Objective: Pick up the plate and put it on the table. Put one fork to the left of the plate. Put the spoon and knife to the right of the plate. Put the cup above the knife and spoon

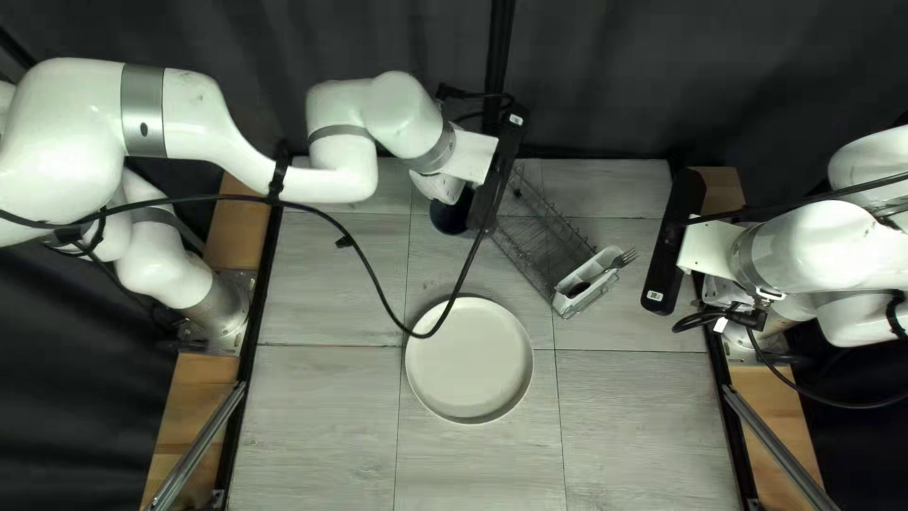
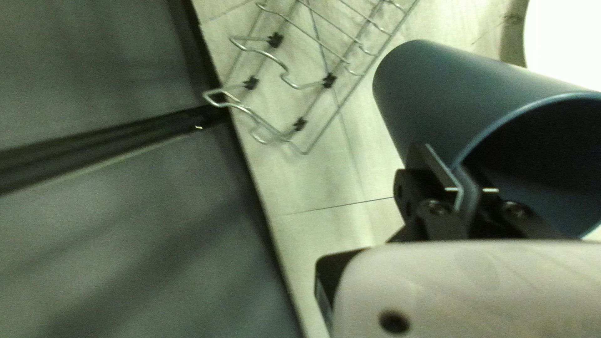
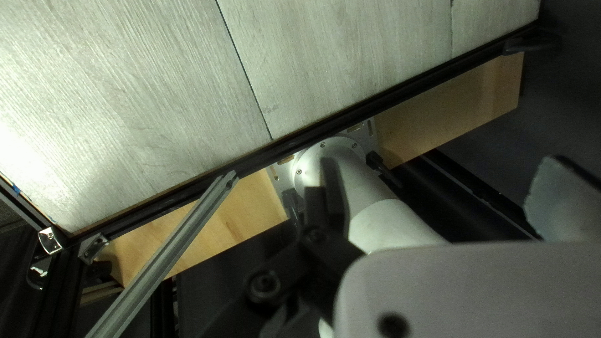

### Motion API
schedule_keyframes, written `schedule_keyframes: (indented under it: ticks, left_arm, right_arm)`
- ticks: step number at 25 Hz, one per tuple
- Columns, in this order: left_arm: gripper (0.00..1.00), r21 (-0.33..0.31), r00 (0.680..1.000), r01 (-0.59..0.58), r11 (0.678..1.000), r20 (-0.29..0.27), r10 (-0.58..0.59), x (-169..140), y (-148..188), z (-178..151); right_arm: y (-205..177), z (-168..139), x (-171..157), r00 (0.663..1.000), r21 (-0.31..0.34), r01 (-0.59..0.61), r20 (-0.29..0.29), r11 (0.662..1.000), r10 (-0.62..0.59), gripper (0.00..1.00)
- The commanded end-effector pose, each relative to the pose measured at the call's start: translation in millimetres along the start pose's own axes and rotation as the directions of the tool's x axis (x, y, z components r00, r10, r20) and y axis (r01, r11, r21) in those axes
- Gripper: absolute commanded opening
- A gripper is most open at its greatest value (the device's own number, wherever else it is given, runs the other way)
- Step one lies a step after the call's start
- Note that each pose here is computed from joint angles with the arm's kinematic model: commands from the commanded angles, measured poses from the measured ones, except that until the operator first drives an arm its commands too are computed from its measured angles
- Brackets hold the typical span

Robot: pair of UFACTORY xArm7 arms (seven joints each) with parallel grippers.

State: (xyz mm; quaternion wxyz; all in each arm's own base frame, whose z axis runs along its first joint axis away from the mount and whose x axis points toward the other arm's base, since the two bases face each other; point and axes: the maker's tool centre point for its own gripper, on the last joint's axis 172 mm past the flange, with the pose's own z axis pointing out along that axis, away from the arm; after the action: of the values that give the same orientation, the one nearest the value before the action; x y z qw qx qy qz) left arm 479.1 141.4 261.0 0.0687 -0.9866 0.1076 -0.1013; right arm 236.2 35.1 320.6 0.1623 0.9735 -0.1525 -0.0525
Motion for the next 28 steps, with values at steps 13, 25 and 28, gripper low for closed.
schedule_keyframes:
  ticks: [13, 25, 28]
  left_arm:
    - [0.0, -0.239, 0.983, 0.002, 0.971, 0.178, 0.042, -29.5, 7.0, 69.0]
    - [0.0, -0.194, 0.967, 0.008, 0.981, 0.252, 0.042, -30.7, 5.4, 102.2]
    - [0.01, -0.194, 0.966, 0.006, 0.981, 0.253, 0.044, -30.8, 5.8, 112.1]
  right_arm:
    - [0.0, 0.0, 0.0, 1.0, 0.0, 0.0, 0.0, 1.0, 0.0, 1.0]
    - [0.0, 0.0, 0.0, 1.0, 0.0, 0.0, 0.0, 1.0, 0.0, 1.0]
    - [0.0, 0.0, 0.0, 1.0, 0.0, 0.0, 0.0, 1.0, 0.0, 1.0]
